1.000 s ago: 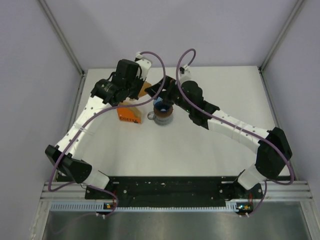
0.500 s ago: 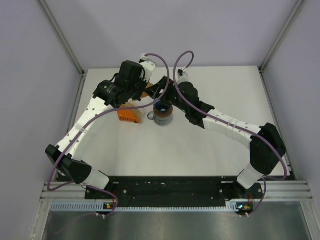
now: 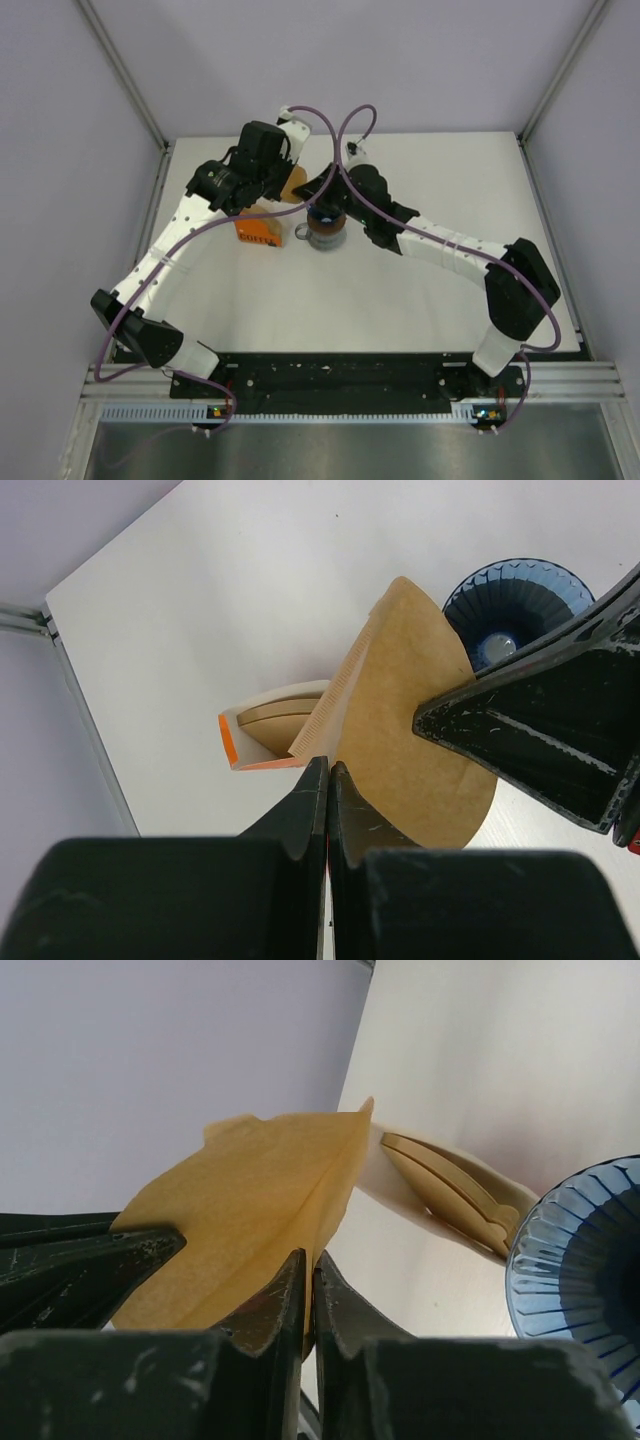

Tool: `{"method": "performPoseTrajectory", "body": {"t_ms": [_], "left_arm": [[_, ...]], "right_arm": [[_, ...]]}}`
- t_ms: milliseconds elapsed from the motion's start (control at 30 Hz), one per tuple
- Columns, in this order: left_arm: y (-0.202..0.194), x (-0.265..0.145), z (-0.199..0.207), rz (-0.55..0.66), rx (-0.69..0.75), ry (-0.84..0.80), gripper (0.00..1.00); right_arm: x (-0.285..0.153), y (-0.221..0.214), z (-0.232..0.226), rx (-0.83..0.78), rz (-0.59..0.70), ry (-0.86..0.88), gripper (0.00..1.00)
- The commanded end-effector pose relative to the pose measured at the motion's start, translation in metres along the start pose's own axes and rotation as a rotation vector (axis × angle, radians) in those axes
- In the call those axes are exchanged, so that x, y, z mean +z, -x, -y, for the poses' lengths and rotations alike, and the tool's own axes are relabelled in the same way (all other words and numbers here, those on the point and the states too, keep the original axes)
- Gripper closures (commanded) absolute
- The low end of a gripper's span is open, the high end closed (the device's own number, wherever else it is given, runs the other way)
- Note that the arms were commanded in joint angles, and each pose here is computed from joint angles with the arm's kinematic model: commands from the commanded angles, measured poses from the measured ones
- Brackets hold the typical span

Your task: Place the coffee filter in the dripper

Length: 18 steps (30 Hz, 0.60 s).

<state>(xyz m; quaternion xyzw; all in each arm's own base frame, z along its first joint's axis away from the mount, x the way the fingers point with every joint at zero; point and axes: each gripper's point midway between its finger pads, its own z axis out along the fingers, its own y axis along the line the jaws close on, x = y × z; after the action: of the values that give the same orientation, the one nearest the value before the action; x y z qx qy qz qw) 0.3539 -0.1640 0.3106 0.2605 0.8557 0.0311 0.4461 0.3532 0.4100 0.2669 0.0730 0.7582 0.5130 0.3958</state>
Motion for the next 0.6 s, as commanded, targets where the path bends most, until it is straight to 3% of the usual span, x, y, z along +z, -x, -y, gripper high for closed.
{"method": "performPoseTrajectory", "body": {"t_ms": [0,200,567], "left_arm": [[0.032,-0.025,-0.015,0.129,-0.076,0.05,1.0],[0.043,-0.016,-0.018,0.158,-0.103,0.08,1.0],[0.055,0.027,0.024,0.17,-0.162,-0.084,1.0]], "right_arm": [[-0.005,0.029,-0.019,-0.047,0.077,0.052,1.0],[-0.031,0.062,-0.01,-0.29,0.176,-0.087,1.0],[-0.06,0.081,0.041,-0.671,0.07,-0.434,1.0]]}}
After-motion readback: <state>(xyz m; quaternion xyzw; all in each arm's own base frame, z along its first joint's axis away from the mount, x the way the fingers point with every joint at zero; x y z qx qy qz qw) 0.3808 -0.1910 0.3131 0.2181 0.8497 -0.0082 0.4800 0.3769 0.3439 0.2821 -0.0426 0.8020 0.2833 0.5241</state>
